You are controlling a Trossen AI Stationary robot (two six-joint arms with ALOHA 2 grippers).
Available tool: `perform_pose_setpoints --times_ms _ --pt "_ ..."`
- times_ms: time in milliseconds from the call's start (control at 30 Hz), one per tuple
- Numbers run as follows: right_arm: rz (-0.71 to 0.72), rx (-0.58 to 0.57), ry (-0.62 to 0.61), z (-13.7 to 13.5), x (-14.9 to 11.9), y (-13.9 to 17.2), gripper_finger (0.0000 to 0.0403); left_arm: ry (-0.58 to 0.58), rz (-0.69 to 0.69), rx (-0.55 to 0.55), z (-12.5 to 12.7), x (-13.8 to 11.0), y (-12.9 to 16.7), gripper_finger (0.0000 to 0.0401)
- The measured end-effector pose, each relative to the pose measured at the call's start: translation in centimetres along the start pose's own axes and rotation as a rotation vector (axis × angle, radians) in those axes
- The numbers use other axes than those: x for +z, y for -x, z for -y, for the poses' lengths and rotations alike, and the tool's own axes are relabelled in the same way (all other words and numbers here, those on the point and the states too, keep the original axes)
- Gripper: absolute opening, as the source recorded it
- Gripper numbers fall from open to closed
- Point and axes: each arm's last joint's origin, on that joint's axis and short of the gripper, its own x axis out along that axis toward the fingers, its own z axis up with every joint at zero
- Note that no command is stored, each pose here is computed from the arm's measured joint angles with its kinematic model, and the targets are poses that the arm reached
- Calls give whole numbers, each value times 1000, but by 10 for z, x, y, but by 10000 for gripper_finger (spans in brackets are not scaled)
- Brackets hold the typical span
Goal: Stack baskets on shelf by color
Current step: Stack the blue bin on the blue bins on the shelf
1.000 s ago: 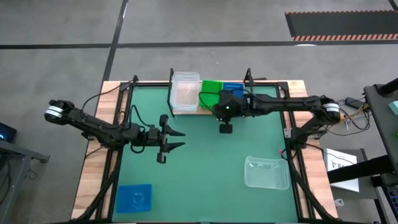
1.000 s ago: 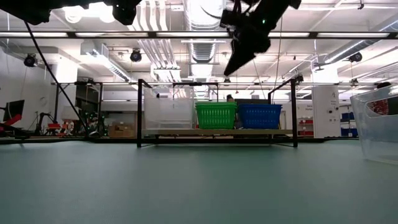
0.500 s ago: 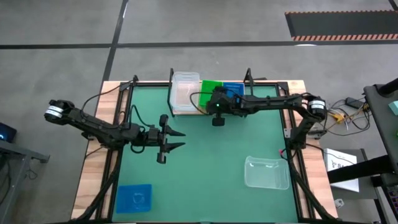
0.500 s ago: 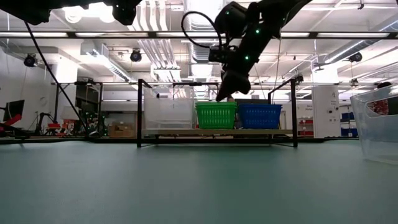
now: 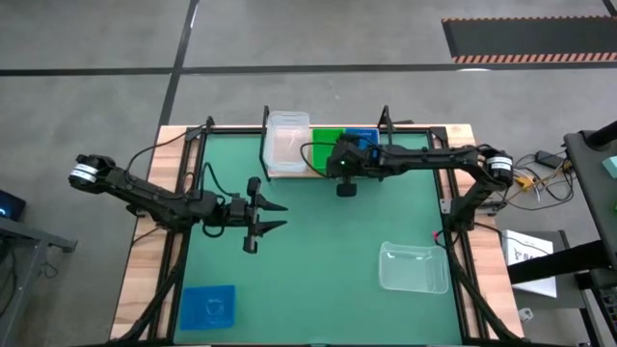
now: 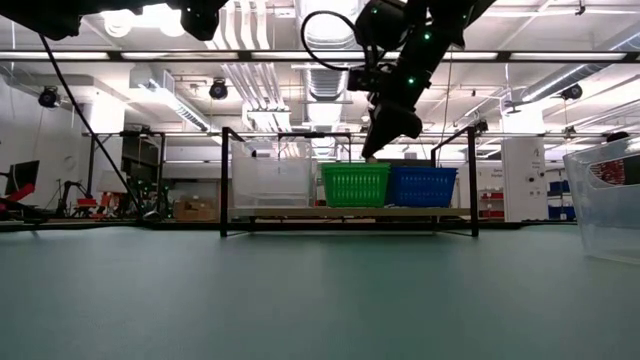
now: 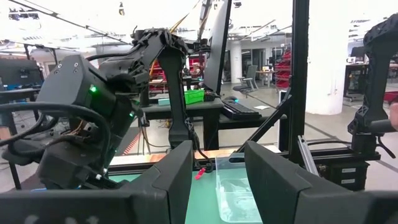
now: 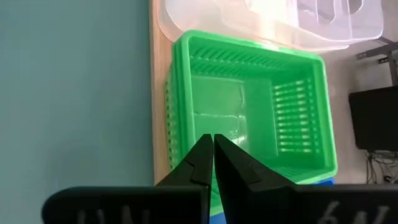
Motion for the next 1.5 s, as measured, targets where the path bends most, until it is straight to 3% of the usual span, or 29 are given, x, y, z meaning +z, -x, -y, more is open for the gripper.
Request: perform_pose_setpoints --times_ms 233,467,700,800,900,1067,1233,1367,1500 --pt "48 3 -24 -3 6 6 9 0 0 0 0 0 0 132" --pt "279 312 -10 -26 16 60 9 90 -29 84 -2 -4 -1 132" --pt "383 447 66 -67 1 109 9 234 -186 157 6 -16 -20 131" --pt "395 484 93 -82 -11 121 9 357 -341 121 26 -24 -27 131" --pt "416 508 112 -93 -21 128 9 547 -627 111 57 -21 -28 131" --pt "483 507 139 -103 -29 127 9 798 -1123 420 104 -8 -18 131" --pt "510 492 168 -107 -32 119 9 1075 -1453 621 144 1 -19 131" --pt "501 492 178 -110 -36 114 9 1194 -1601 754 169 -11 -13 131" --pt "491 495 180 -112 -38 112 9 1220 -1649 896 177 -29 -8 131"
